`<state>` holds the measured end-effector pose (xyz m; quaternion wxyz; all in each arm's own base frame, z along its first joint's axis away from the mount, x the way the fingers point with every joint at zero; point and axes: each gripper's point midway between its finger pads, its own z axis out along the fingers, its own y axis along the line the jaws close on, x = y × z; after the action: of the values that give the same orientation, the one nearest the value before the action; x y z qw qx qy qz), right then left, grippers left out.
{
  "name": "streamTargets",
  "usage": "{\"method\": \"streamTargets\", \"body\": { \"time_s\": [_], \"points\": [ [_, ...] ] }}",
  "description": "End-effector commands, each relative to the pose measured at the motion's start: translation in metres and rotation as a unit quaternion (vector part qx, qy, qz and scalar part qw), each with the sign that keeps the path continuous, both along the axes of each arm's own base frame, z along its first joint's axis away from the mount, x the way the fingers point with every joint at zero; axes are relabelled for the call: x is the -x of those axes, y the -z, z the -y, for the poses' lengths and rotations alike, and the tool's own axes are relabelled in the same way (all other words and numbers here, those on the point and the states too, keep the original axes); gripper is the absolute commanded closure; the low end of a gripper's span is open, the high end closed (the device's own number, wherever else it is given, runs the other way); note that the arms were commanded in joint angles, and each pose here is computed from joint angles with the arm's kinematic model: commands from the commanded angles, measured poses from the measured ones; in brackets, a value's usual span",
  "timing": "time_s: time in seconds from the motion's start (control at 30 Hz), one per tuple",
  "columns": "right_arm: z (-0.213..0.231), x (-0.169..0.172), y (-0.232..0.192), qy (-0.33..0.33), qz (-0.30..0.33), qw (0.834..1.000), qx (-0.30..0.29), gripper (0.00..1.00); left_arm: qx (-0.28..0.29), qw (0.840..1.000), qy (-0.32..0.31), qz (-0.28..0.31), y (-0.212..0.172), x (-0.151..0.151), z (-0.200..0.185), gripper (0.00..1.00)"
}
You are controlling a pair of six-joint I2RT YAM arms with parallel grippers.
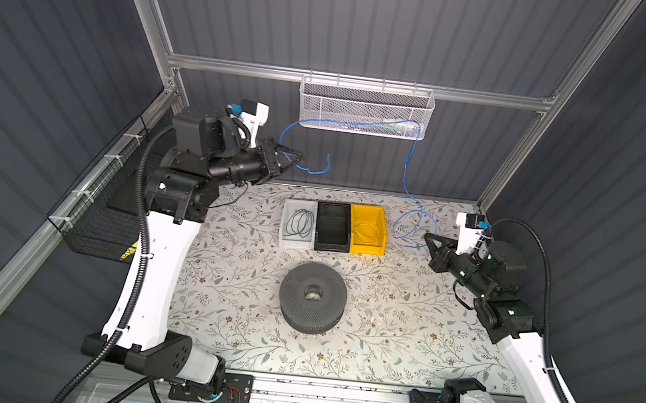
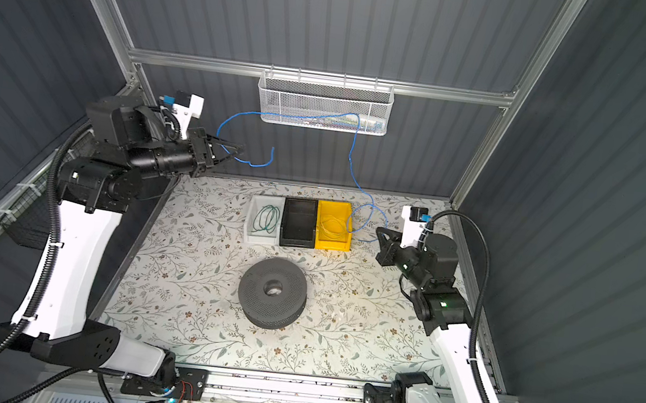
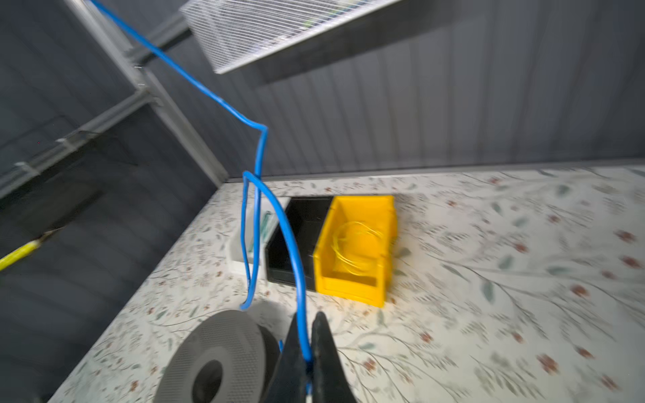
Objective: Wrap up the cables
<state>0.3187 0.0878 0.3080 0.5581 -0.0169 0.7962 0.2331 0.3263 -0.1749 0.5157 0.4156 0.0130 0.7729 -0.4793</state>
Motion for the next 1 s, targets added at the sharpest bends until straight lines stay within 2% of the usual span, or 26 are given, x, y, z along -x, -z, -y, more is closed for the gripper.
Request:
{"method": "streamTargets", "body": {
  "time_s": [0.0, 0.13, 0.3, 0.43, 0.53, 0.7, 0.8, 0.97],
  "points": [
    [0.057, 0.005, 0.046, 0.123, -0.087, 0.988, 0.039, 1.00, -0.063, 0.993, -0.096, 0.030, -0.008, 0.000, -0.035, 1.00],
    [0.084, 0.012, 0.056, 0.180, -0.100, 0.978, 0.032, 1.00, -0.107, 0.975, -0.191, 0.044, -0.010, -0.008, -0.071, 1.00],
    [0.109, 0.022, 0.059, 0.223, -0.113, 0.968, 0.031, 1.00, -0.100, 0.945, -0.306, 0.052, -0.003, -0.015, -0.112, 1.00],
    [0.131, 0.033, 0.058, 0.260, -0.114, 0.959, 0.021, 1.00, -0.127, 0.930, -0.345, 0.015, 0.013, -0.027, -0.131, 1.00],
    [0.141, 0.039, 0.064, 0.281, -0.114, 0.952, -0.031, 1.00, -0.146, 0.918, -0.369, 0.009, 0.014, -0.031, -0.144, 1.00],
    [0.176, 0.045, 0.092, 0.342, -0.121, 0.927, -0.096, 1.00, -0.157, 0.899, -0.410, -0.010, 0.012, -0.035, -0.172, 1.00],
    [0.199, 0.052, 0.111, 0.380, -0.125, 0.905, -0.144, 1.00, -0.153, 0.892, -0.425, -0.022, 0.012, -0.036, -0.188, 1.00],
    [0.223, 0.062, 0.119, 0.428, -0.121, 0.881, -0.161, 1.00, -0.166, 0.878, -0.447, -0.038, 0.015, -0.038, -0.208, 1.00]
  ]
}}
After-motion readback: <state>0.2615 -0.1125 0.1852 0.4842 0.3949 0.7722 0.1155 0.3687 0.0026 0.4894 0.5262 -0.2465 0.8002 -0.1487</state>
